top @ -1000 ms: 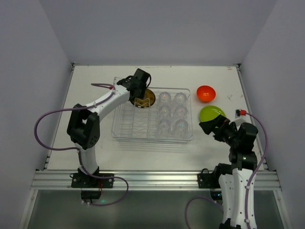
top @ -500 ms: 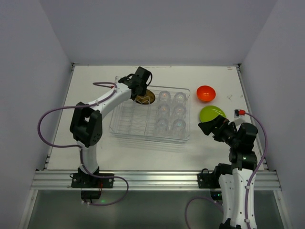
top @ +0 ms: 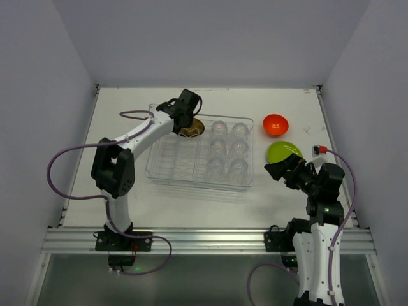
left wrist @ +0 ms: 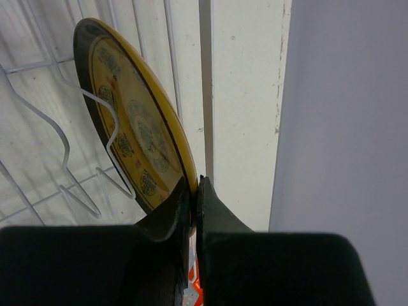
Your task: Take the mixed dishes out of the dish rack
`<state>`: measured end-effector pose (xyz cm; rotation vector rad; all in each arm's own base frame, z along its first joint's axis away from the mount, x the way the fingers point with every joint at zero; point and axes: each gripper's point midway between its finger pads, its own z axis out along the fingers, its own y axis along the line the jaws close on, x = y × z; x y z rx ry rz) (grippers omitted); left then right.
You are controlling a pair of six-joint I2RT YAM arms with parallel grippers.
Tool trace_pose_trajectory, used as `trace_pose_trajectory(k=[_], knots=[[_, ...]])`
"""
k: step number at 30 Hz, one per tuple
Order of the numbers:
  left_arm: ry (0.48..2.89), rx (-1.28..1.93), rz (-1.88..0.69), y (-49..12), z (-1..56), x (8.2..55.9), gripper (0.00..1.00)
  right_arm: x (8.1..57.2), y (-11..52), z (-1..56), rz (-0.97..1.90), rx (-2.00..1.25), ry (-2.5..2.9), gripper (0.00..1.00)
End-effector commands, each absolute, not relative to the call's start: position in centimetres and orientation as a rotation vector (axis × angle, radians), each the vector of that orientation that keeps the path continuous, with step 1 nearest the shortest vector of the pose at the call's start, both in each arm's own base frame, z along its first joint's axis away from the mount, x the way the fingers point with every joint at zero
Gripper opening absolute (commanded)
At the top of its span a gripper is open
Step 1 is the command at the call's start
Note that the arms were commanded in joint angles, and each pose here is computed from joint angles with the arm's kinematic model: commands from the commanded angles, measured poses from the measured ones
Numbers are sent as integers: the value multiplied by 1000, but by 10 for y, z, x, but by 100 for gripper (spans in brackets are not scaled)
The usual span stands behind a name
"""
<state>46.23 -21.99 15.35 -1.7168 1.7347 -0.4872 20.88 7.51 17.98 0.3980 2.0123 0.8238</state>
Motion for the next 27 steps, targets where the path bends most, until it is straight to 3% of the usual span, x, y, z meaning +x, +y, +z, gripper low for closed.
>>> trace_pose_trajectory(k=[1,15,27], knots=[[1455,-1813,-330,-151,171,463,0,209,79,189,838,343,1994,99],[1381,-1927,-199,-99,149,447,0,211,78,187,834,354,2004,99],[1312,-1915,-254,-82,177,427,0,213,77,187,831,363,2011,99]])
